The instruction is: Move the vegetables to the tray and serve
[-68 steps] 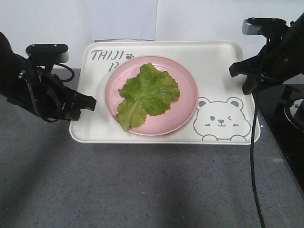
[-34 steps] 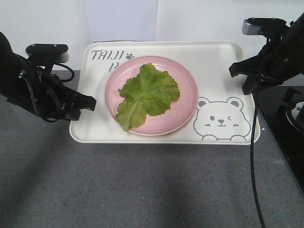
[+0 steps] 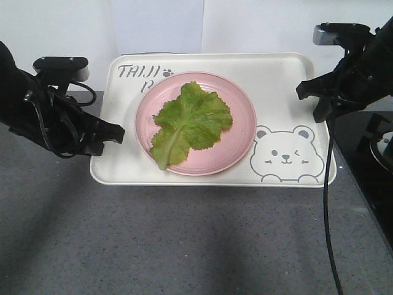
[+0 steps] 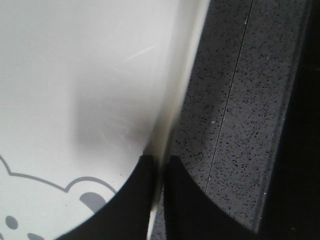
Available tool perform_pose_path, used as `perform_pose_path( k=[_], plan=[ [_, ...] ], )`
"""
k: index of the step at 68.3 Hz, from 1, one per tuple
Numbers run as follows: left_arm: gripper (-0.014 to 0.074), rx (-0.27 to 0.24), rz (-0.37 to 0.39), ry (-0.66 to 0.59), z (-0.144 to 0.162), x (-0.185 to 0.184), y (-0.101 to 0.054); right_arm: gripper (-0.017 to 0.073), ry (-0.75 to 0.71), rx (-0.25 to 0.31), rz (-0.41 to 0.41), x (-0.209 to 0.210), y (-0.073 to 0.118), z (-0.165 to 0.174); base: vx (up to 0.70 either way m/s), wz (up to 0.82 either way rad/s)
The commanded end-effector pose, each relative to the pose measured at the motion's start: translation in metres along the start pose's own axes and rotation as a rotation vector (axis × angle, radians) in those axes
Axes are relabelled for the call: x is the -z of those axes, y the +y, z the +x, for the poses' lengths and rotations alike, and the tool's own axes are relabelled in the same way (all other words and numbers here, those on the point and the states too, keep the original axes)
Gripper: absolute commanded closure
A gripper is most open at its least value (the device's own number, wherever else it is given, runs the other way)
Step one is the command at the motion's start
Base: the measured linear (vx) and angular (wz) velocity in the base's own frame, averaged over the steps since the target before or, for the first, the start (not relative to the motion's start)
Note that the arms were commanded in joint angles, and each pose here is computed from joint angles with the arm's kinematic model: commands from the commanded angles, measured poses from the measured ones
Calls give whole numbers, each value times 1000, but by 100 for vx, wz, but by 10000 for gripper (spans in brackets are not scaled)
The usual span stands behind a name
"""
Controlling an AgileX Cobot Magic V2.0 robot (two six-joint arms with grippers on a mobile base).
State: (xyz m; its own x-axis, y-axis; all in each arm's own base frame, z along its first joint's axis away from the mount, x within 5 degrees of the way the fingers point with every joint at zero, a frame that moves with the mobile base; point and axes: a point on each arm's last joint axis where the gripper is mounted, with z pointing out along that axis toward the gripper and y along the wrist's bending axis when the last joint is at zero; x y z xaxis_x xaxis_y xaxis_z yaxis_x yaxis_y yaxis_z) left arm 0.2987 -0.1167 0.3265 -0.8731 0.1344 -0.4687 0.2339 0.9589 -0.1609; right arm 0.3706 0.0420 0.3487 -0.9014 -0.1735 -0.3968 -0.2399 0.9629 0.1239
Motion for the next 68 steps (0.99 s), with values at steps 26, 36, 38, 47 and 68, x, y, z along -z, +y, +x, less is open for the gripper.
perform_pose_path(
  k=[26,36,38,47,68],
  plan=[
    [599,0,91,-152,-11,25,-15,565,-62,43,-75,30,16,1,0,0],
    [599,0,91,-152,-11,25,-15,565,-62,43,-75,30,16,1,0,0],
    [599,0,91,-152,-11,25,-15,565,-62,43,-75,30,16,1,0,0],
    [599,0,91,-152,-11,25,-15,565,-62,43,-75,30,16,1,0,0],
    [599,0,91,-152,-11,25,-15,565,-62,43,-75,30,16,1,0,0]
  ],
)
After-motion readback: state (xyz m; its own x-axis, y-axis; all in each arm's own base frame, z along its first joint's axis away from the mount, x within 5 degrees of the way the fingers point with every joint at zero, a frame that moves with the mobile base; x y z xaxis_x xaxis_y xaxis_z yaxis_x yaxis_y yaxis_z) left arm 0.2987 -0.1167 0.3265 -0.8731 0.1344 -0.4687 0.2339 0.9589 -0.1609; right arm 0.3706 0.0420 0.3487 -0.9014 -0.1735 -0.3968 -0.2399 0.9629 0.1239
